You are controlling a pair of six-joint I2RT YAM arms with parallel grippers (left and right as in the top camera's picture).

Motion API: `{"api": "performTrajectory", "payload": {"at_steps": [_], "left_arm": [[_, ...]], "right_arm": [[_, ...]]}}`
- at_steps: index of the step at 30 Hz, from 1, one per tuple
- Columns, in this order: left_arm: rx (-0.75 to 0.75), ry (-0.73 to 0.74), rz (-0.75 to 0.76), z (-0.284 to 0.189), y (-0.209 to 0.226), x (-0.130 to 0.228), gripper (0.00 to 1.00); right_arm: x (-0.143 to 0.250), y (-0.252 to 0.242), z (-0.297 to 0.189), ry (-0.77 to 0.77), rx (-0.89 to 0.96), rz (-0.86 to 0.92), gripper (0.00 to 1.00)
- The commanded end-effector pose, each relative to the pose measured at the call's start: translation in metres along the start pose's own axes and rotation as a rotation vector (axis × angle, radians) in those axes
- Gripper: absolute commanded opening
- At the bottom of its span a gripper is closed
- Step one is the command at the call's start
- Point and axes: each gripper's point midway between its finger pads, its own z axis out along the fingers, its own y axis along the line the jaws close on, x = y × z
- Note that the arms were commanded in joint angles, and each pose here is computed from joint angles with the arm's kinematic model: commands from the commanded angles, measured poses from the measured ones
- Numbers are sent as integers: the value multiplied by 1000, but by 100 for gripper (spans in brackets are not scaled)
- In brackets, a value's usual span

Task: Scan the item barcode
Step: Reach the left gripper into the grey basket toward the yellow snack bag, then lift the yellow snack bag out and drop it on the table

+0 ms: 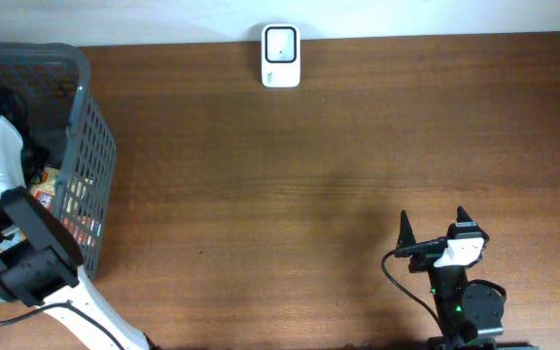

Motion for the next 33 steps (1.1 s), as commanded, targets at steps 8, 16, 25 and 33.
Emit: {"api": "performTrajectory", "payload": {"at_steps": [8, 16, 25, 33], "left_arm": [[29, -23, 570, -13, 3, -11, 98], [-36, 148, 733, 37, 37, 40, 85], [319, 82, 623, -34, -21, 9, 0], [922, -396, 478, -297, -39, -76, 0]], "right_arm": [[3, -1, 0, 5, 10, 10, 99], [3, -1, 0, 5, 10, 10, 98], [3, -1, 0, 6, 10, 10, 99], [3, -1, 0, 6, 10, 10, 98]]}}
